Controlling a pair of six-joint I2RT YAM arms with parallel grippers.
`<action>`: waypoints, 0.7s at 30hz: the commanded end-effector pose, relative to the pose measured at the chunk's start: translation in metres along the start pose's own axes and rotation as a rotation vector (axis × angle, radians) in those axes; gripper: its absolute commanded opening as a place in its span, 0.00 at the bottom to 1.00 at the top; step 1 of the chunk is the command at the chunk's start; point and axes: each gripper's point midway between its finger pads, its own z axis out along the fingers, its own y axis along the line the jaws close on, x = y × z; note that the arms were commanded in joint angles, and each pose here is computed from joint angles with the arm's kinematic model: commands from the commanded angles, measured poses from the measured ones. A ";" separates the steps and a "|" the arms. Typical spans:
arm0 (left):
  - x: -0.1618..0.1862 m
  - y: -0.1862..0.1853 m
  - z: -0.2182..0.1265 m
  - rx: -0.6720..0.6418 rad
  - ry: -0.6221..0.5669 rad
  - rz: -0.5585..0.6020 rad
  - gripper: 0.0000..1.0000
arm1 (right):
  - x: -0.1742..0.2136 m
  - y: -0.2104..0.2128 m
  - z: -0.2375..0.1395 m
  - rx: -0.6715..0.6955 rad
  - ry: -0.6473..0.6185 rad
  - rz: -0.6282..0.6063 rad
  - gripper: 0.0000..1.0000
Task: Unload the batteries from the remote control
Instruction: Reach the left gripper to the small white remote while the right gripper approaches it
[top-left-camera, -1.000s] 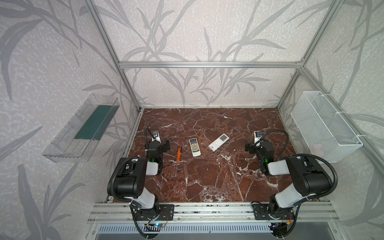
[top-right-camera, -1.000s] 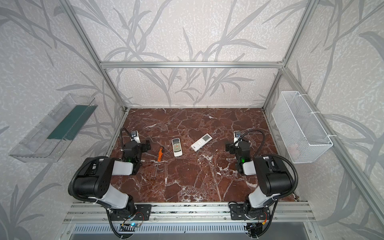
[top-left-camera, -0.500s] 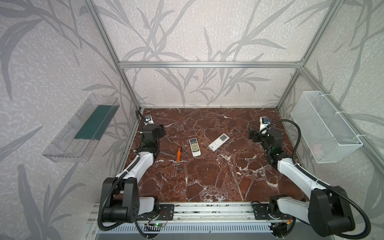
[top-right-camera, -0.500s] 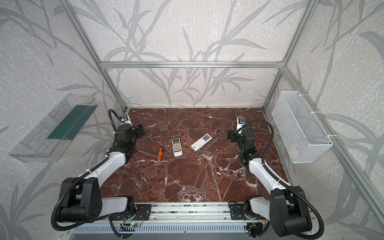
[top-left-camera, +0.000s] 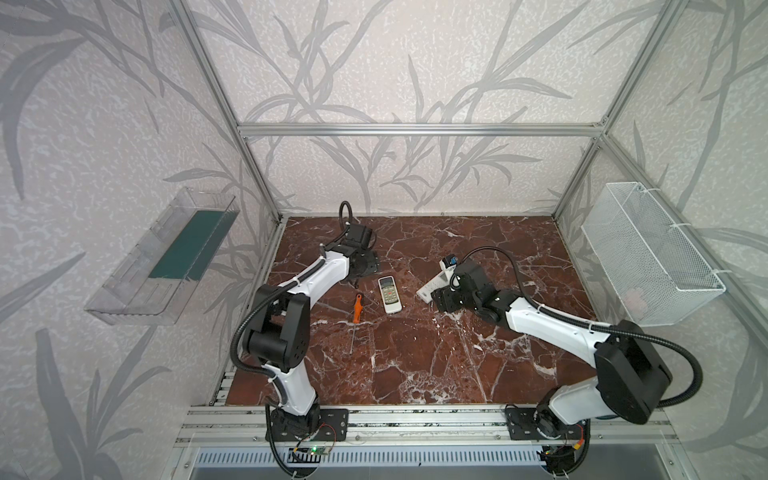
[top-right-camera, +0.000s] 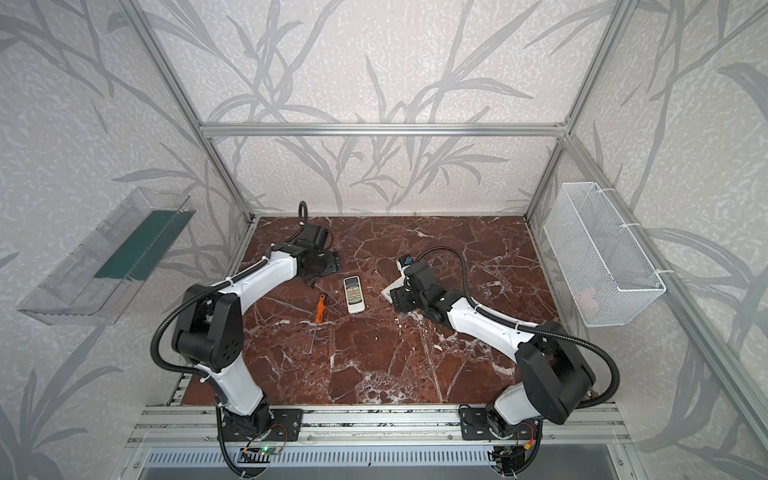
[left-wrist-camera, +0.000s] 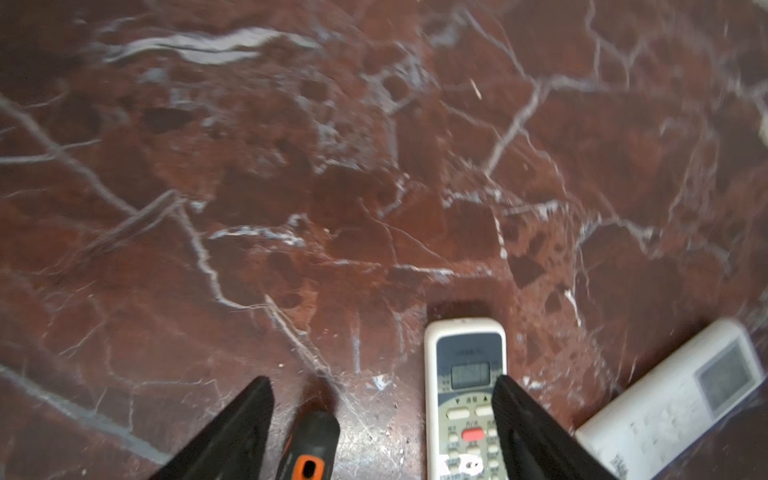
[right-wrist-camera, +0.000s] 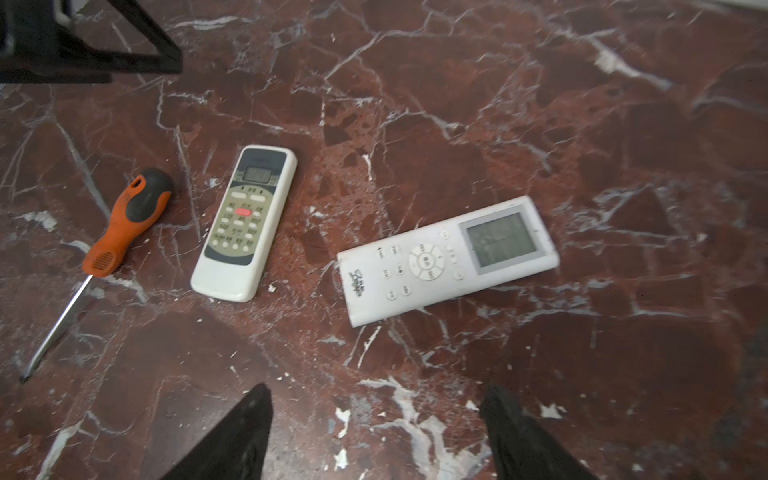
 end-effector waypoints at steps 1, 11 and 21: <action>0.026 -0.022 0.004 0.000 0.104 -0.022 0.96 | 0.004 0.021 0.003 -0.075 0.039 0.079 0.77; 0.047 -0.028 0.041 -0.088 0.155 0.021 0.89 | 0.020 0.034 0.009 -0.112 0.068 0.084 0.76; 0.066 -0.034 0.068 -0.078 0.224 -0.001 0.77 | 0.023 0.041 0.014 -0.139 0.082 0.116 0.76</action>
